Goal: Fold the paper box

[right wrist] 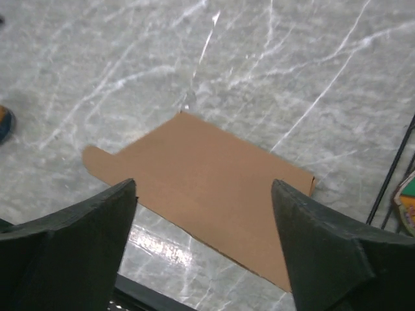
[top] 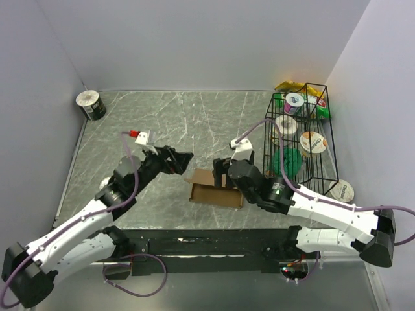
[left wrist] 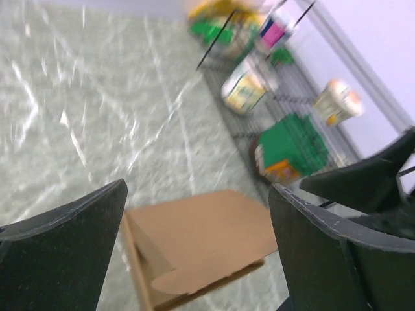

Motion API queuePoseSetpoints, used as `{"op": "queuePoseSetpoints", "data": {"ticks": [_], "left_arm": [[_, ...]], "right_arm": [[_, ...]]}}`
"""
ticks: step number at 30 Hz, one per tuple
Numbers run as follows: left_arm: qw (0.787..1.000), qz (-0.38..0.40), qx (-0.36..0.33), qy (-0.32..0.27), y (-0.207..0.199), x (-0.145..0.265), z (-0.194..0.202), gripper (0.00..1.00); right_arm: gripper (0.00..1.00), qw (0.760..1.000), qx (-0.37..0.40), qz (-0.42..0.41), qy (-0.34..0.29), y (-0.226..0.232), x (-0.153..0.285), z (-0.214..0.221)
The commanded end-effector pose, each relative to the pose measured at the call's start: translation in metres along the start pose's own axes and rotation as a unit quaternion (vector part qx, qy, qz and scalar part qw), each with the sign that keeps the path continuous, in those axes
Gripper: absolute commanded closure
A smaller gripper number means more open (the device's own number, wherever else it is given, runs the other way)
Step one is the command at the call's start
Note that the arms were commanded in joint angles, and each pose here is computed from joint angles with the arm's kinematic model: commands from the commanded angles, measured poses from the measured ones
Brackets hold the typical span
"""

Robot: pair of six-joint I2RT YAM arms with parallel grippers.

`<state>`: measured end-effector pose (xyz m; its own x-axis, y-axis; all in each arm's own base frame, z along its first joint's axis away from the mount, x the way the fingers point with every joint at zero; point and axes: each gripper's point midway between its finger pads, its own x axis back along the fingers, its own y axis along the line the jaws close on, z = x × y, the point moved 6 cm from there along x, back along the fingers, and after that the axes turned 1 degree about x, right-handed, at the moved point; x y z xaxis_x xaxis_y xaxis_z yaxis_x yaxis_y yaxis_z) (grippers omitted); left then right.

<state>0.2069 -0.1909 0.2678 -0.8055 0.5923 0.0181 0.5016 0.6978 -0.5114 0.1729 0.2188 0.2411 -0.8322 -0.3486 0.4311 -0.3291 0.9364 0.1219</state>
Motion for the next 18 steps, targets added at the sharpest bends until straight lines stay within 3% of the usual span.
{"op": "queuePoseSetpoints", "data": {"ticks": [1,10,14,18], "left_arm": [[0.995,0.017,0.028,0.094,0.01,-0.008,0.026,0.02],[0.979,0.046,0.093,0.175,0.021,-0.017,0.072,0.15],[0.974,0.029,0.107,0.2,0.031,-0.017,0.092,0.15],[0.965,0.017,0.125,0.23,0.043,-0.012,0.117,0.23]], "right_arm": [[0.13,0.998,-0.052,-0.017,-0.023,0.003,-0.007,0.01],[0.2,0.996,-0.08,0.002,0.045,0.001,-0.025,0.065],[0.22,0.993,-0.092,0.012,0.074,0.002,-0.029,0.088],[0.22,0.991,-0.088,0.032,0.099,-0.001,-0.033,0.108]]}}
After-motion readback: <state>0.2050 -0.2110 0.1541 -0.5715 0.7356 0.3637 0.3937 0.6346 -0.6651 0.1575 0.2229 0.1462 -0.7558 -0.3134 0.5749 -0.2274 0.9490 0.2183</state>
